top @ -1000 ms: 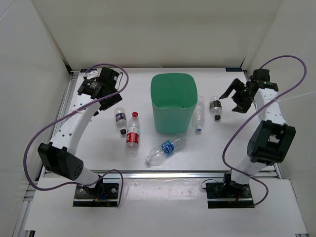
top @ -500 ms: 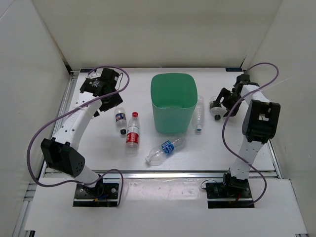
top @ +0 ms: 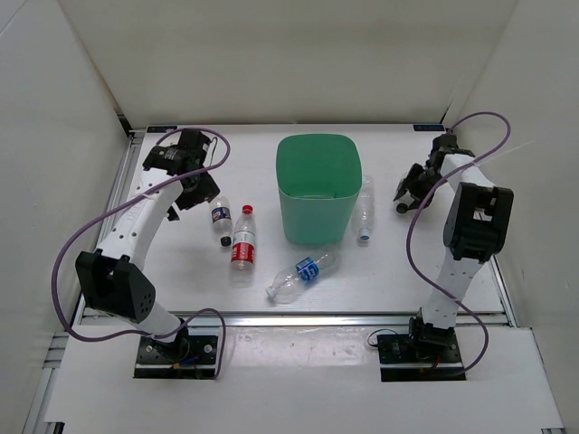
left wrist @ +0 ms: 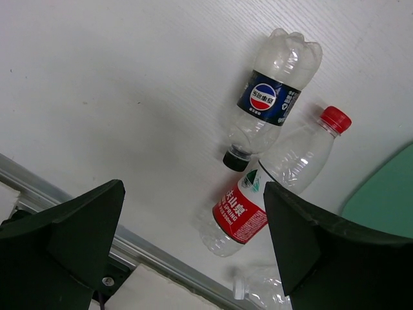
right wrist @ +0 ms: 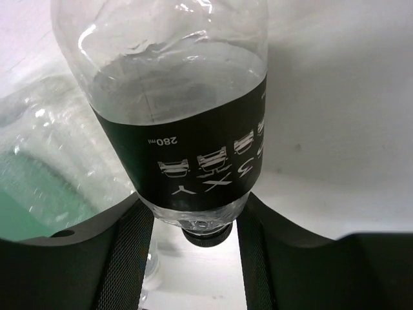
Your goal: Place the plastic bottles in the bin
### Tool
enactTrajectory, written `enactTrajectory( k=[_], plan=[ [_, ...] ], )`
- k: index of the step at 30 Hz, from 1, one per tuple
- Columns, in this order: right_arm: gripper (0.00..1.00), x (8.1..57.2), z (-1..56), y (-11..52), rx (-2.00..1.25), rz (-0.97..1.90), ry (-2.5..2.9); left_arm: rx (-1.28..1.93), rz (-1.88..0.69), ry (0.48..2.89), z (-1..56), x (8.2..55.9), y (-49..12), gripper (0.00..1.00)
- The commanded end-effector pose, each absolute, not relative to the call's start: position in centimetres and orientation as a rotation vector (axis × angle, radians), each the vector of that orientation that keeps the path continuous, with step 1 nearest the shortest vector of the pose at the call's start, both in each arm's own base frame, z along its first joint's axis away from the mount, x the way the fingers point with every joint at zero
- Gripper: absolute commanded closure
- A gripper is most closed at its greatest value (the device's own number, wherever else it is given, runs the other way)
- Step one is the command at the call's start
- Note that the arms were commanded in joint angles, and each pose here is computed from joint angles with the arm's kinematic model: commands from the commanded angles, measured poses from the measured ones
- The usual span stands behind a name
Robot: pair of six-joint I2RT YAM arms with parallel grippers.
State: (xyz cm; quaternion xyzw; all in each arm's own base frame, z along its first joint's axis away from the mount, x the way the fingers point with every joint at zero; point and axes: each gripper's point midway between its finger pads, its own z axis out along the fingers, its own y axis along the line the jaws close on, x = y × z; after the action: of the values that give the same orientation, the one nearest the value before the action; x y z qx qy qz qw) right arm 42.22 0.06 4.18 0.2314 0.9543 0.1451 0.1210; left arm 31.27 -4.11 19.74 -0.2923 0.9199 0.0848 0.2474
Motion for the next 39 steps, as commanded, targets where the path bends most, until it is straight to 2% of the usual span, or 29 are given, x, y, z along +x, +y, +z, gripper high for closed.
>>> enactTrajectory(
  k=[1, 7, 10, 13, 16, 18, 21, 22, 24, 25, 31, 36, 39],
  plan=[
    [0.65, 42.0, 10.6, -0.5, 0.636, 0.381, 2.658, -0.789, 0.201, 2.505, 19.8, 31.3, -4.3, 0.00],
    [0.79, 38.9, 19.6, 0.4, 0.659, 0.422, 2.496, -0.801, 0.197, 2.499, 19.9, 31.6, -4.4, 0.00],
    [0.79, 38.6, 26.0, 3.4, 0.542, 0.540, 2.372, -0.815, 0.186, 2.507, 19.9, 31.7, -4.6, 0.00],
    [0.79, 37.8, 32.4, 9.7, 0.301, 0.636, 2.301, -0.813, 0.162, 2.531, 19.5, 31.6, -5.1, 0.00],
    [0.76, 36.1, 34.6, 16.3, 0.075, 0.747, 2.306, -0.812, 0.134, 2.544, 19.2, 31.9, -5.6, 0.00],
    [0.74, 35.5, 33.5, 19.6, -0.017, 0.785, 2.350, -0.811, 0.115, 2.542, 19.2, 32.1, -5.8, 0.00],
    [0.65, 33.5, 31.3, 24.0, -0.177, 0.813, 2.440, -0.810, 0.103, 2.549, 19.0, 32.3, -6.1, 0.00],
    [0.47, 33.0, 30.6, 24.3, -0.184, 0.799, 2.476, -0.809, 0.092, 2.554, 19.0, 32.3, -6.2, 0.00],
    [0.25, 32.5, 30.3, 24.3, -0.193, 0.788, 2.483, -0.809, 0.092, 2.554, 19.0, 32.3, -6.2, 0.00],
    [0.00, 31.9, 31.0, 23.8, -0.177, 0.782, 2.464, -0.810, 0.104, 2.548, 19.0, 32.3, -6.1, 0.00],
    [0.00, 33.9, 35.9, 17.5, 0.021, 0.635, 2.267, -0.799, 0.125, 2.572, 17.7, 32.2, -6.0, 0.00],
    [0.00, 35.3, 36.7, 13.6, 0.148, 0.693, 2.238, -0.717, 0.160, 2.617, 14.7, 33.9, -6.3, 0.00],
    [0.00, 34.7, 36.5, 13.5, 0.154, 0.736, 2.272, -0.682, 0.193, 2.630, 12.8, 35.7, -6.1, 0.00]
  ],
)
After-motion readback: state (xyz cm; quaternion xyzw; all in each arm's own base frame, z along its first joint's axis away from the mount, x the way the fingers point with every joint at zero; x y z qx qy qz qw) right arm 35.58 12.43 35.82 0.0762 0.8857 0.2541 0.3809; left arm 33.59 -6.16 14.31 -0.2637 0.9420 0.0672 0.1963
